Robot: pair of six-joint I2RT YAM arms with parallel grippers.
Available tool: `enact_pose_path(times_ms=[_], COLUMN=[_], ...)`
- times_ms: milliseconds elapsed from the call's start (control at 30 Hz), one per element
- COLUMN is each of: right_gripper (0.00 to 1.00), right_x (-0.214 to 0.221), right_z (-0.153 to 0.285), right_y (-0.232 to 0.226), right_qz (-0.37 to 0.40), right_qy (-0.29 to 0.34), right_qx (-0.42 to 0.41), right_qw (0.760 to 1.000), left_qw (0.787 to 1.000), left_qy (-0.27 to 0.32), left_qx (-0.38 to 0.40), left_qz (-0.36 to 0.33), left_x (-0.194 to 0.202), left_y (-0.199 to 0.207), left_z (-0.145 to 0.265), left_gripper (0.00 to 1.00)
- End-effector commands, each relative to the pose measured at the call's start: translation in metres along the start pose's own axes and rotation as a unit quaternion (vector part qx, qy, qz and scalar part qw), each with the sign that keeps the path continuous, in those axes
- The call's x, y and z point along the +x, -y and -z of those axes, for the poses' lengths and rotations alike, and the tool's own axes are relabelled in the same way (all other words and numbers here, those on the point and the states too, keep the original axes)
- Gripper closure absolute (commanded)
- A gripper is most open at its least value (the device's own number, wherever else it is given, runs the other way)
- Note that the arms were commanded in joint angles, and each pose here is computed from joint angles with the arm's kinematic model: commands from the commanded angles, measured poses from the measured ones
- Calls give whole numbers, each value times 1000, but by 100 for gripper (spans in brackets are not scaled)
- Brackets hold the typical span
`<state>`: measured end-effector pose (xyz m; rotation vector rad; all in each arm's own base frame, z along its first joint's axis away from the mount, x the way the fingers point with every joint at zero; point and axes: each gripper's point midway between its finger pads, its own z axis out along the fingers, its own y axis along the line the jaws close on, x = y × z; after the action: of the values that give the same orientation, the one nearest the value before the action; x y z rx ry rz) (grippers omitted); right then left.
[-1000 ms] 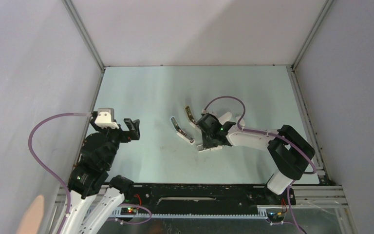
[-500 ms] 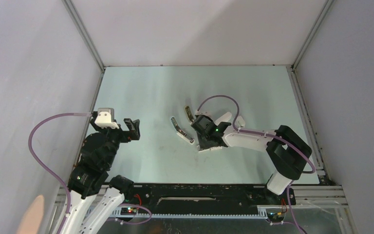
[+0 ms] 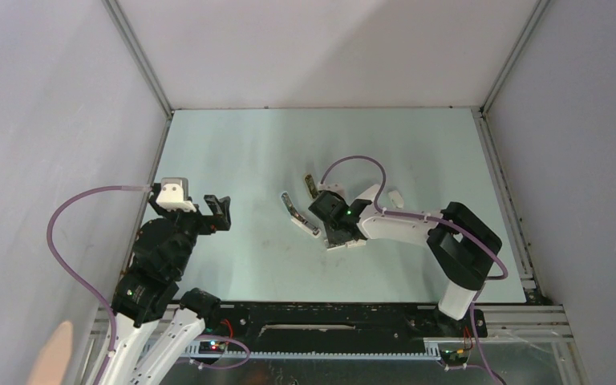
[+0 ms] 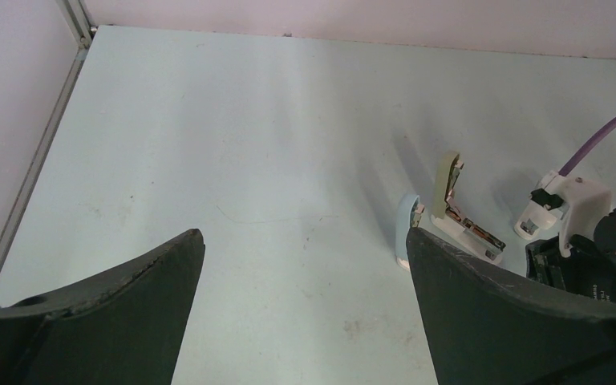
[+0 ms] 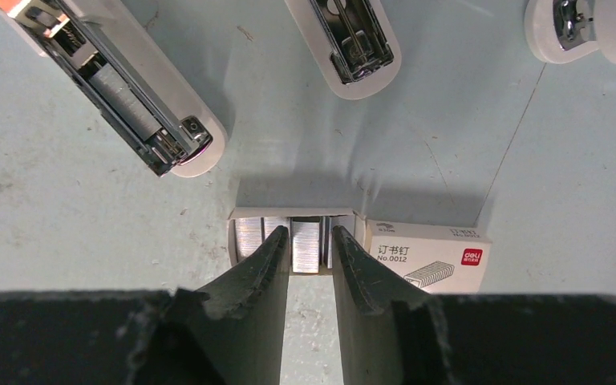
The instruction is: Load the staples into the stapler
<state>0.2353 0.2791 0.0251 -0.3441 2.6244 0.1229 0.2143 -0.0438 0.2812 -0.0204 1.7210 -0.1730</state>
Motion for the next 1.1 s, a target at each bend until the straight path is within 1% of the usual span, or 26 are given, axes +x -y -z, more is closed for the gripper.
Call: enact_pose_path(times_ms=[0, 267, 533, 1067], right_gripper=[71, 73, 74, 74], right_x=[-13, -11, -17, -3], right_z=[1, -2, 3, -8], right_y=[-6, -8, -13, -3], right_qz=[2, 6, 23, 31], right_qy=[16, 11, 21, -2], right_qx=[4, 3, 9, 38], right_qw=[1000, 1000, 999, 999], left_qw=[1000, 1000, 1000, 1000], left_qy=[16, 14, 14, 15], left_qx=[12, 13, 14, 13], left_qz=[1, 1, 1, 1], left_x=[-8, -8, -8, -8], left_y=[5, 6, 6, 6], left_z=[-2, -2, -3, -2], left_gripper=[0, 0, 0, 0])
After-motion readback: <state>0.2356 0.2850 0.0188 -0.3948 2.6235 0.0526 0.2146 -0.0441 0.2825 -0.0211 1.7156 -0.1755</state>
